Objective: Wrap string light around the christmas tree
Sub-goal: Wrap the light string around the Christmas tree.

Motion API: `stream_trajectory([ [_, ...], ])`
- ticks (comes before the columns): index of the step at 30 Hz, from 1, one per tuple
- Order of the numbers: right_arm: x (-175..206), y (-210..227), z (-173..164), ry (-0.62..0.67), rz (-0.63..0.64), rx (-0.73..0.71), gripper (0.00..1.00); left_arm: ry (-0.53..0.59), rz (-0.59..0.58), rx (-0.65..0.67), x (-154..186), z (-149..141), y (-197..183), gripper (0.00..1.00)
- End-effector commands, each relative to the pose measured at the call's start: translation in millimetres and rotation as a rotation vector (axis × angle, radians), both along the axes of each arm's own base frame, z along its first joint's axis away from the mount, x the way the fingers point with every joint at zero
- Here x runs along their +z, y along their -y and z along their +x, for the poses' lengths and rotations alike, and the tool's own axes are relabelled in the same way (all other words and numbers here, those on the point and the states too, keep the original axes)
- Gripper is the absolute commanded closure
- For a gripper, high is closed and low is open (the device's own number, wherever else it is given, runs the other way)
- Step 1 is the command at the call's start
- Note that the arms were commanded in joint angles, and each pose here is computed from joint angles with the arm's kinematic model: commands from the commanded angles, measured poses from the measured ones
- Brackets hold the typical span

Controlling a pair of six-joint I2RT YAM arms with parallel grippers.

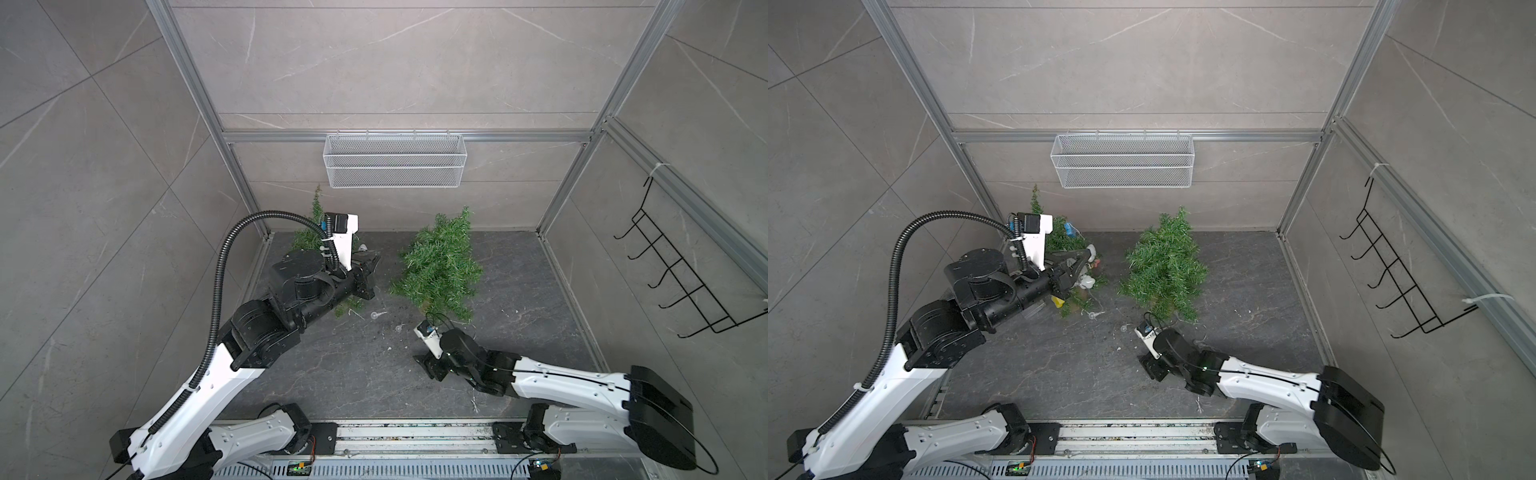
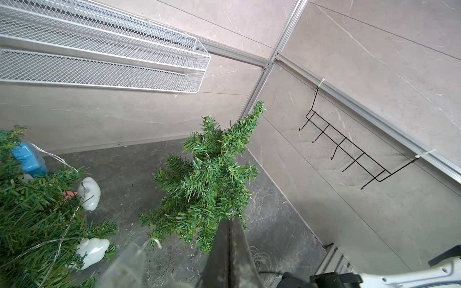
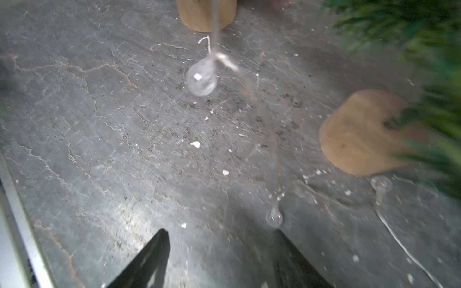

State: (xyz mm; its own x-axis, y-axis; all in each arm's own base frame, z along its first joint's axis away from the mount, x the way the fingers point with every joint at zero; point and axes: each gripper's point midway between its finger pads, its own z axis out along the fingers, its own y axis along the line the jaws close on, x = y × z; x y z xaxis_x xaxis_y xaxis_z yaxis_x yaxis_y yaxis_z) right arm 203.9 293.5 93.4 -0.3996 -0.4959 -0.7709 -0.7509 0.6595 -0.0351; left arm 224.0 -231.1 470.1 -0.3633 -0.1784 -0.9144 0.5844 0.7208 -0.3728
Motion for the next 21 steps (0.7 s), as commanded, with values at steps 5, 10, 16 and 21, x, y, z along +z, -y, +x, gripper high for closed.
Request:
stream_trajectory([
  [5, 28, -34, 44, 0.331, 0.008, -0.181, 0.34, 0.057, 0.038, 0.020, 17, 0, -10, 1.00],
  [10, 18, -30, 47, 0.371, -0.043, -0.262, 0.33, 0.052, 0.047, 0.026, 15, -2, -14, 1.00],
  [16, 6, -32, 48, 0.369, -0.064, -0.274, 0.35, 0.059, 0.070, 0.057, 15, -1, -21, 1.00],
  [21, -9, -8, 34, 0.325, -0.072, -0.255, 0.32, 0.081, 0.108, 0.063, 15, 3, -20, 1.00],
])
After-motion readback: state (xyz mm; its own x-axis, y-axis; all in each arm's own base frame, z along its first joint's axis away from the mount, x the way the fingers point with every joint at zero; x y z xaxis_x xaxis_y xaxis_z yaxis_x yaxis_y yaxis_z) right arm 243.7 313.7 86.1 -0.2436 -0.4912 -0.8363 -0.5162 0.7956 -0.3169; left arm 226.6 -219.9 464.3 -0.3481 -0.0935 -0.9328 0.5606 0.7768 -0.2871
